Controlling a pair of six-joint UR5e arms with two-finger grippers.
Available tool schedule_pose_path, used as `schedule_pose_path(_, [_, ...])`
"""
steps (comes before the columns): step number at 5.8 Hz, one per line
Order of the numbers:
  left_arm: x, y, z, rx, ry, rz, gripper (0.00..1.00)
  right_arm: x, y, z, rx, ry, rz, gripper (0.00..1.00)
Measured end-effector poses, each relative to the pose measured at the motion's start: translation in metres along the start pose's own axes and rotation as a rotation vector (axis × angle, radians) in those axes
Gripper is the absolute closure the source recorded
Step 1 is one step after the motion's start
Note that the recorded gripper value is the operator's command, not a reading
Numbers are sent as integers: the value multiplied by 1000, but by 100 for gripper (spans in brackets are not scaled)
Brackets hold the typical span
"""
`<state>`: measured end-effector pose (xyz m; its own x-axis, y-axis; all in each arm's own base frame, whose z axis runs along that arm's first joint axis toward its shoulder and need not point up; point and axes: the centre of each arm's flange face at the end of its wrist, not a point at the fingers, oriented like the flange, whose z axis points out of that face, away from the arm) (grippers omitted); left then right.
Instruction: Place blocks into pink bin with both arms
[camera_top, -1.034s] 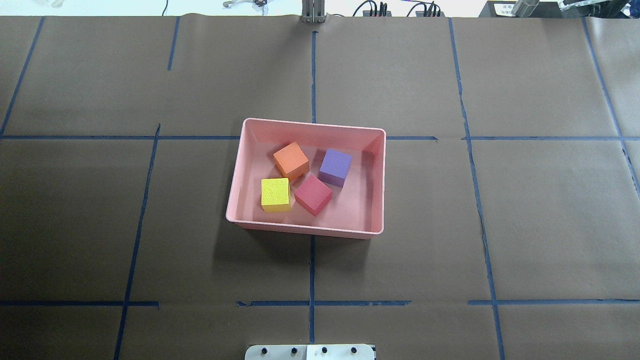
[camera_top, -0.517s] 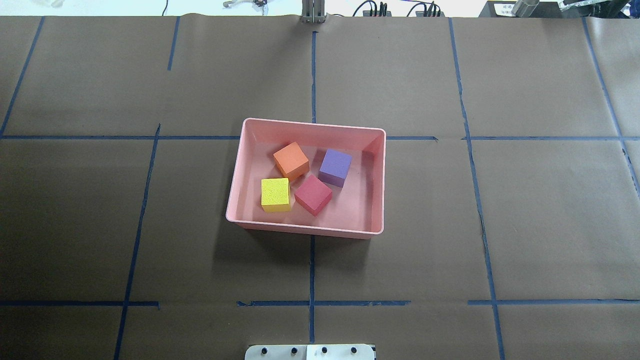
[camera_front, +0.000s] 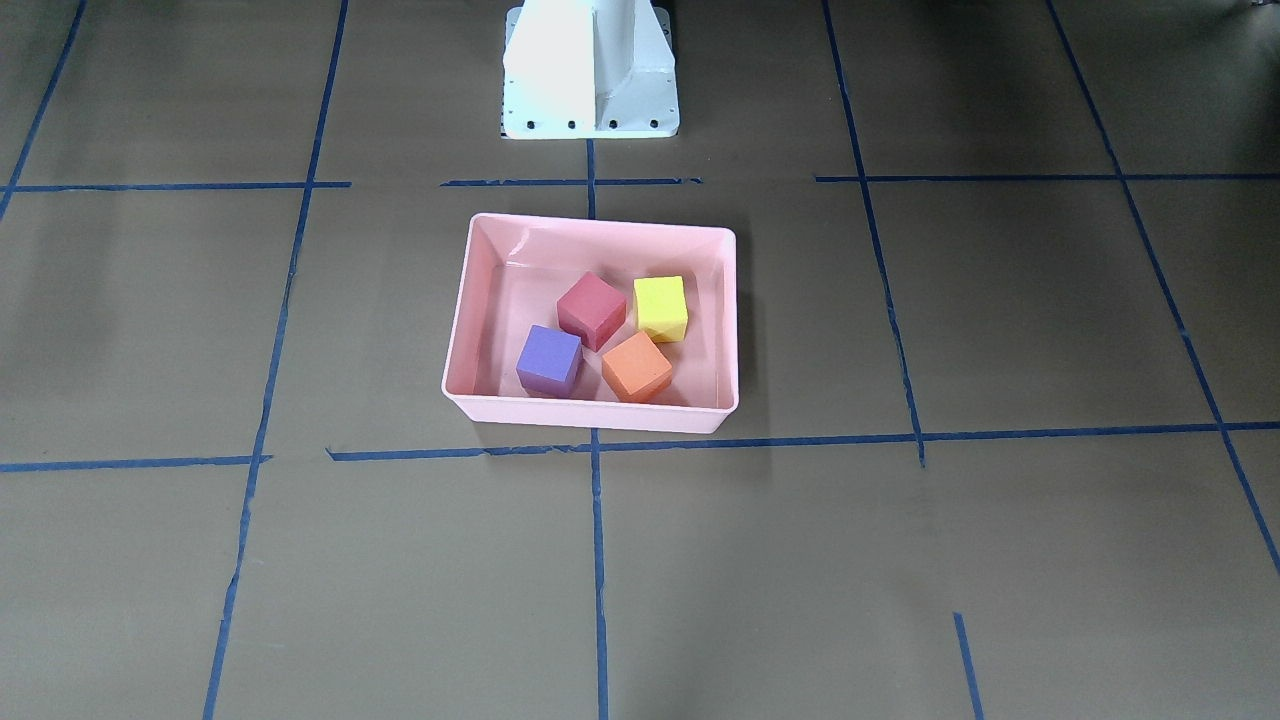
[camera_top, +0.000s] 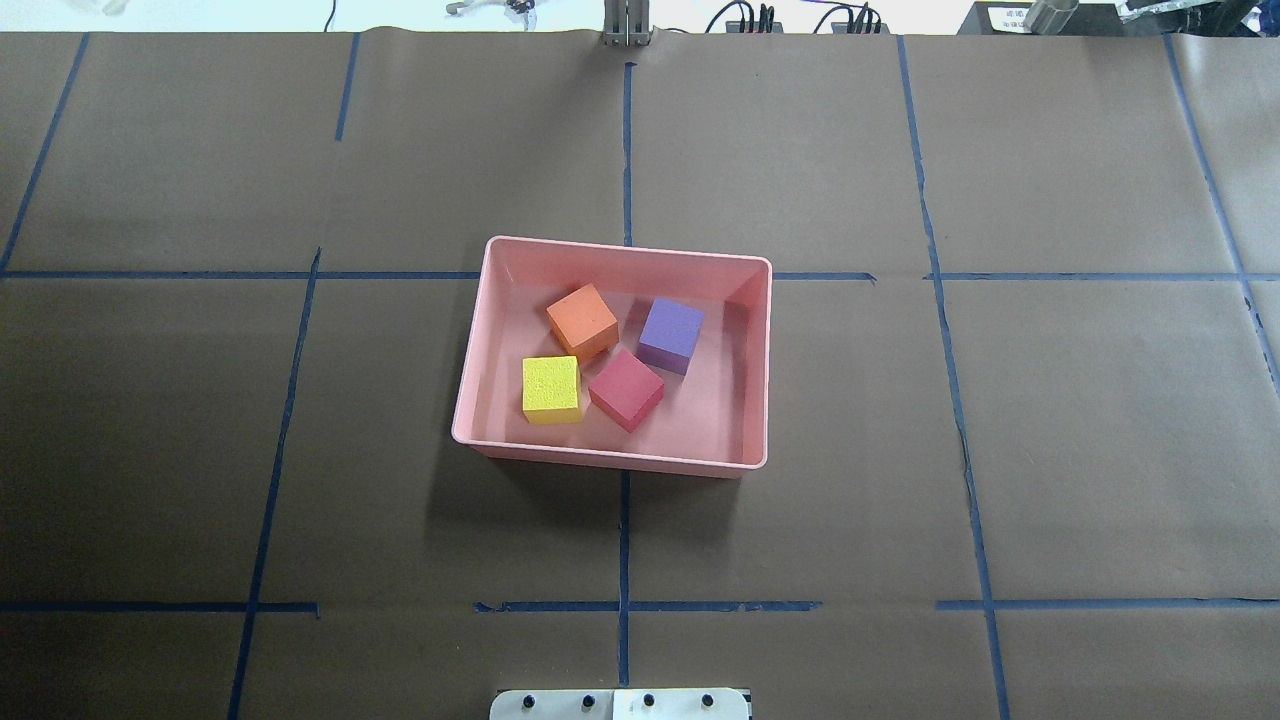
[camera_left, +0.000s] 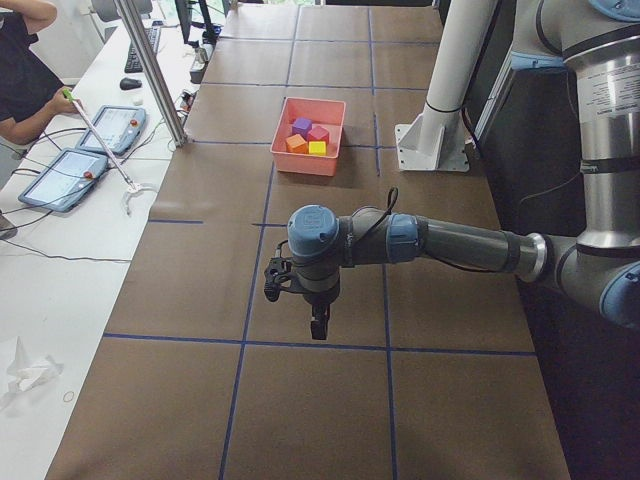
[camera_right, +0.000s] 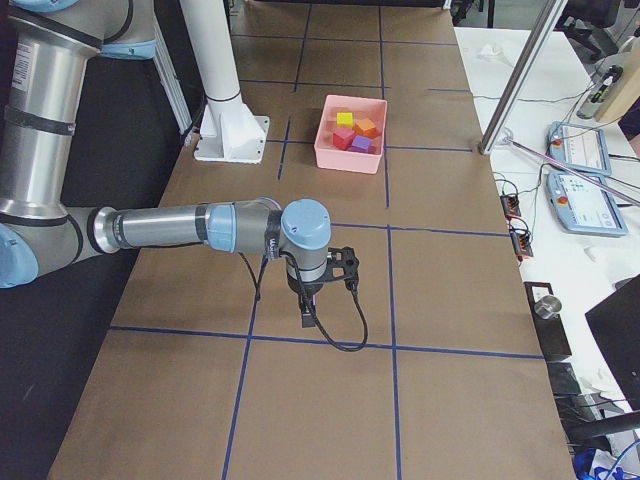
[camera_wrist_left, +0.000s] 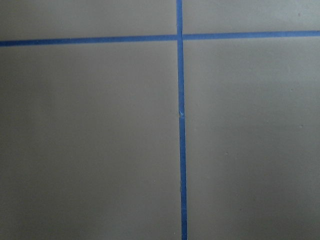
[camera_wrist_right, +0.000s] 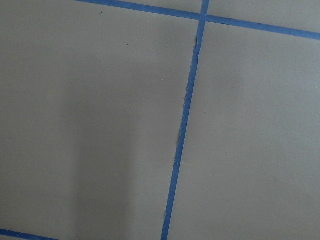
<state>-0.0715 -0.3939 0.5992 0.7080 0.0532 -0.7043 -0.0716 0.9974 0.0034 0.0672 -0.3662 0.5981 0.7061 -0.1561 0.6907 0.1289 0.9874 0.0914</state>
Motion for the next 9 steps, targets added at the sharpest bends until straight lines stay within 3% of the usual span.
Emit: schedule_pose_path(9, [-2,3,4,-9,2,-8,0,-5,-6,3,-10,-3,-24,0])
